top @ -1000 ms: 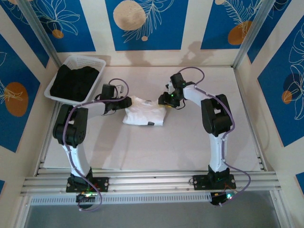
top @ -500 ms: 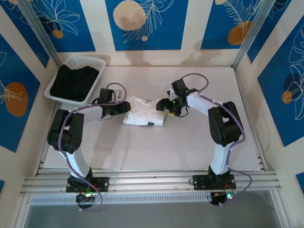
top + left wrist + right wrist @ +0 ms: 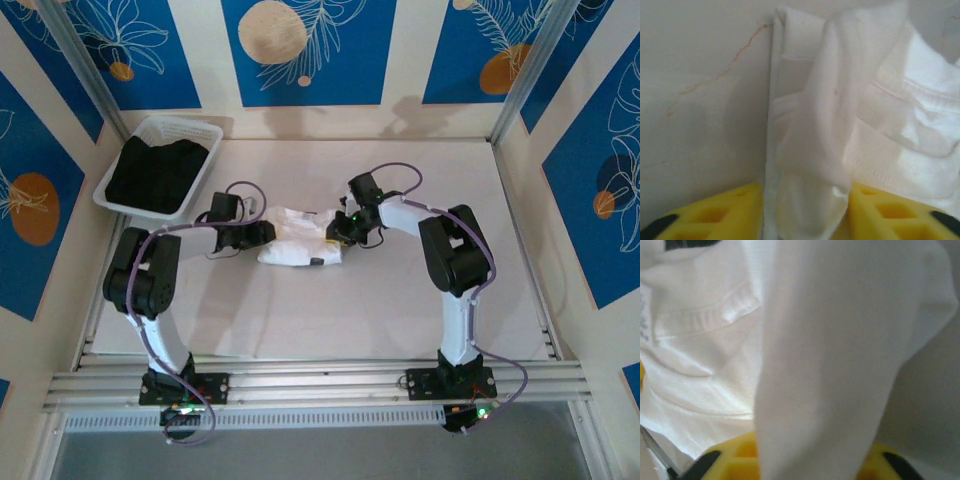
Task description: Fold the inside-out t-shirt
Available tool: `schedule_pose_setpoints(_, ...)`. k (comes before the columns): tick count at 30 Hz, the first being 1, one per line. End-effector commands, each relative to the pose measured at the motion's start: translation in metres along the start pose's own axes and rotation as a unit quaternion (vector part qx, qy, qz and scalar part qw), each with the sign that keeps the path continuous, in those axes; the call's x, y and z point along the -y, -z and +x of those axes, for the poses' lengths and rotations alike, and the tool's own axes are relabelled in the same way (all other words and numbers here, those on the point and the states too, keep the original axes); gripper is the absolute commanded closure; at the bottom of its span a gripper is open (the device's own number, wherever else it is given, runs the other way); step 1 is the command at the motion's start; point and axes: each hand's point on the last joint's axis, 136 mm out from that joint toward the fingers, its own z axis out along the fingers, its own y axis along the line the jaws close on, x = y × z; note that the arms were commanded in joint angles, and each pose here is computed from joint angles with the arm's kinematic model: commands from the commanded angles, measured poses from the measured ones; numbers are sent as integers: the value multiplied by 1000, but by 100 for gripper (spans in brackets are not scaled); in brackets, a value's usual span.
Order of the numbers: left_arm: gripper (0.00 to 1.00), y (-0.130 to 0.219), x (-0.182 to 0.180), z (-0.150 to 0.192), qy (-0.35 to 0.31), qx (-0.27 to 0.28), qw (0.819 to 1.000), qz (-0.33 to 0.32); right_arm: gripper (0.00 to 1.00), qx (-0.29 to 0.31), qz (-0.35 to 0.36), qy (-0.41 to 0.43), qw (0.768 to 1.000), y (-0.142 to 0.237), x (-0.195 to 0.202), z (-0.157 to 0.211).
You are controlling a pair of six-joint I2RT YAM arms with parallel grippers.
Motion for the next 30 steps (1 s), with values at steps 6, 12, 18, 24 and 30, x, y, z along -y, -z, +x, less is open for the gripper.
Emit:
schedule_pose_setpoints(6, 34, 66, 5, -10, -25, 66, 997, -41, 95, 17, 110, 95, 989, 101, 54, -21)
schedule_pose_setpoints(12, 35, 94, 29, 17, -5, 68, 998, 12, 95, 28, 356, 65, 932, 201, 175, -39)
schedule_pose_setpoints(18, 35, 110, 39, 38, -13, 71, 997, 25, 92, 75, 476, 81, 873, 268, 247, -83)
schedule_pose_setpoints(24, 35, 118, 26, 48, -19, 85, 996, -2, 83, 96, 555, 72, 823, 309, 301, -119)
schedule_pose_setpoints(30, 35, 124, 26, 38, -37, 94, 995, -21, 43, 140, 606, 70, 780, 335, 289, -148)
